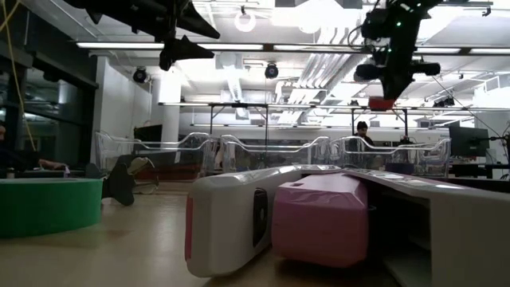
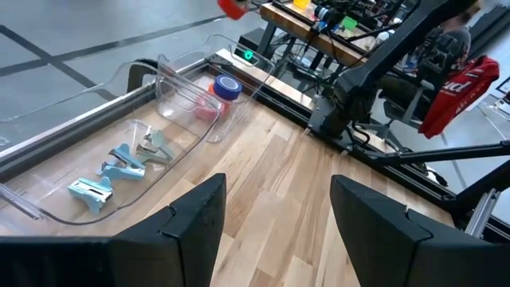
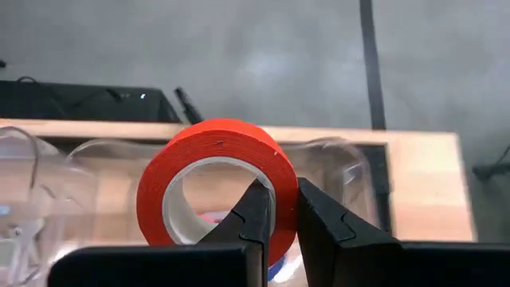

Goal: Pick and place Stapler, Stapler remover, tape
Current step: Put the red tape into the right transparent bin, then put the black stapler remover into the middle transparent bin

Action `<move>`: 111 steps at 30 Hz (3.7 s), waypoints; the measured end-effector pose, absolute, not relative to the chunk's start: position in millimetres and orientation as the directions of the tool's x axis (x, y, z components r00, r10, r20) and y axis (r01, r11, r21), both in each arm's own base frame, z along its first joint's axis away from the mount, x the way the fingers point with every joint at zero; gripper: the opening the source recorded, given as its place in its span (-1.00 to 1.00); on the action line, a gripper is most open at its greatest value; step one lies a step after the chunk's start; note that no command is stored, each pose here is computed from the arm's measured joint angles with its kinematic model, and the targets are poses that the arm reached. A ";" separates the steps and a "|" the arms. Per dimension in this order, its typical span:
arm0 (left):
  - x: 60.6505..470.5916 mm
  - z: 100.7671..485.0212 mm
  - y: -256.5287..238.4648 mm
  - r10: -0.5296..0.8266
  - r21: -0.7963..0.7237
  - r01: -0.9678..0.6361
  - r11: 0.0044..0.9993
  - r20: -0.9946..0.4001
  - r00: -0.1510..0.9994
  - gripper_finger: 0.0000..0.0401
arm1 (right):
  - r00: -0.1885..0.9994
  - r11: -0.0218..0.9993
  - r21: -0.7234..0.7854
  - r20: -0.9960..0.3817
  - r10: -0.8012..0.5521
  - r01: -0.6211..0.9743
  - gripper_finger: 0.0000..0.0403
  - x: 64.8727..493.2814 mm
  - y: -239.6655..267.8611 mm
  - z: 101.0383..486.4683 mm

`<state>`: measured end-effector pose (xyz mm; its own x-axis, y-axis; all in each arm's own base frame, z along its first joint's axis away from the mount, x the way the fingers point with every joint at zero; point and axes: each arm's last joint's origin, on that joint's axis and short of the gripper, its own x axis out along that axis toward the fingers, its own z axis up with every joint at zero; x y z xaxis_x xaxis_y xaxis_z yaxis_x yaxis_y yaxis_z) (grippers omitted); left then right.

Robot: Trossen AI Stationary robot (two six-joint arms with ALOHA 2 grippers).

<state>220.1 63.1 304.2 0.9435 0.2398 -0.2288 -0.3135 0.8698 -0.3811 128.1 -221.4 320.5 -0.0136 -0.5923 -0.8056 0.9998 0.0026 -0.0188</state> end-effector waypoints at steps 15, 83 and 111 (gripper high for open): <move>220.4 304.1 62.5 0.233 -0.384 -0.308 0.870 -0.229 0.945 0.11 | -0.032 0.089 -0.064 -0.947 -0.321 0.994 -0.85 167.4 -261.0 240.3; 220.0 301.9 62.2 0.225 -0.425 -0.317 0.848 -0.251 0.941 0.11 | -0.048 0.454 -0.088 -0.994 -0.100 0.887 -0.44 182.7 -266.5 193.1; 215.0 285.8 57.2 0.096 -0.448 -0.294 0.844 -0.414 0.905 0.11 | 0.260 0.507 0.003 -0.861 -0.437 0.862 0.05 152.9 -220.8 309.1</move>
